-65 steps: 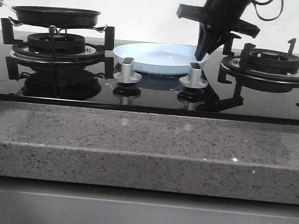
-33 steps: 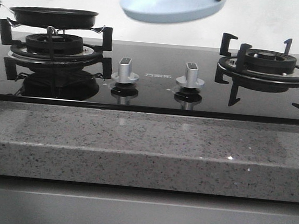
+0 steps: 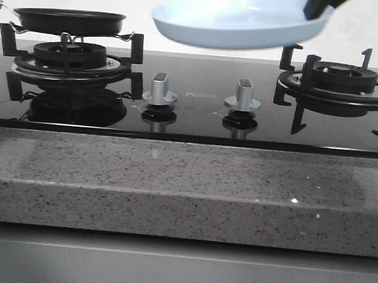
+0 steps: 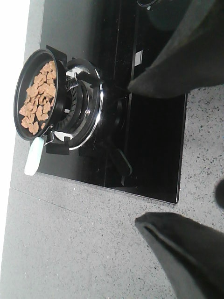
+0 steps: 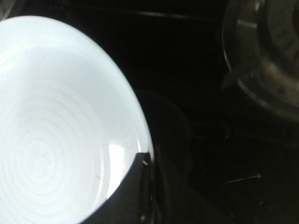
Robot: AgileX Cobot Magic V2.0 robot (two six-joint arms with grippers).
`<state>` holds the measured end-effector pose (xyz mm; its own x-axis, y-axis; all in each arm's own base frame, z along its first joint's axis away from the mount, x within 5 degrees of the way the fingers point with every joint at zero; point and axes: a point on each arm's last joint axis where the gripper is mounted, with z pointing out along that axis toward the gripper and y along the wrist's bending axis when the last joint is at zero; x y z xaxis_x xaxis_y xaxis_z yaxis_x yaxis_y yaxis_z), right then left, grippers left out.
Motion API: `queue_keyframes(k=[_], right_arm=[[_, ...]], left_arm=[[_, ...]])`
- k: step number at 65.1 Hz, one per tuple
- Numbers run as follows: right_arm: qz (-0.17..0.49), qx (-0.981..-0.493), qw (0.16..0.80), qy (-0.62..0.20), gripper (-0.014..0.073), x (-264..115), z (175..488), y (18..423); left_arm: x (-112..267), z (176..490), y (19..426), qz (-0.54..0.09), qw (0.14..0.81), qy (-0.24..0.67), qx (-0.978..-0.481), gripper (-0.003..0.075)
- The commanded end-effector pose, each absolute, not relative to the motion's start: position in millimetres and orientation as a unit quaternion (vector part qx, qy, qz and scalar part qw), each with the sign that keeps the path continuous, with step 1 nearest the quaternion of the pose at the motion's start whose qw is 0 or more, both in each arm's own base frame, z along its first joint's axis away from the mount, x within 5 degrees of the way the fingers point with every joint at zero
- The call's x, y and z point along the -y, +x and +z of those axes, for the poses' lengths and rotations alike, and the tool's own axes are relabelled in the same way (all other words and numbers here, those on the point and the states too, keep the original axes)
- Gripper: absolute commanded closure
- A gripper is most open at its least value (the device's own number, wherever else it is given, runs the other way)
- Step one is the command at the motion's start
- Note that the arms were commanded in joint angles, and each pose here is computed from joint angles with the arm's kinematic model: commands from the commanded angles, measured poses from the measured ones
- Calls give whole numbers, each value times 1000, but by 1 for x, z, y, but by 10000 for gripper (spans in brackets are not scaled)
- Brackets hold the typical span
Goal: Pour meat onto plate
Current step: 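Lift the light blue plate with the right gripper and hold it above the stove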
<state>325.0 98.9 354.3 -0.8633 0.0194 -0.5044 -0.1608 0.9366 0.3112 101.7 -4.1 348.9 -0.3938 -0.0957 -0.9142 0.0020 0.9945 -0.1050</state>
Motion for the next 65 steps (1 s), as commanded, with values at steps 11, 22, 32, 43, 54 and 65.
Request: queue_keyframes(k=[11,22,32,43,54,65], right_arm=[[212,-935,284,-14,664,-92,356,285],[238,-929,283,2,664,-96,353,286],[261,-916,306,18,664,-98,357,290],[260,-914,311,19,664,-98,358,291],[260,-914,310,18,664,-98,358,290],[260,-914,310,18,664,-98,358,290]], left_arm=[[5,363,105,-51,587,-26,-808,207],[5,363,105,-51,587,-26,-808,207],[5,363,105,-51,587,-26,-808,207],[5,363,105,-51,587,-26,-808,207],[5,363,105,-51,587,-26,-808,207],[5,363,105,-51,587,-26,-808,207]])
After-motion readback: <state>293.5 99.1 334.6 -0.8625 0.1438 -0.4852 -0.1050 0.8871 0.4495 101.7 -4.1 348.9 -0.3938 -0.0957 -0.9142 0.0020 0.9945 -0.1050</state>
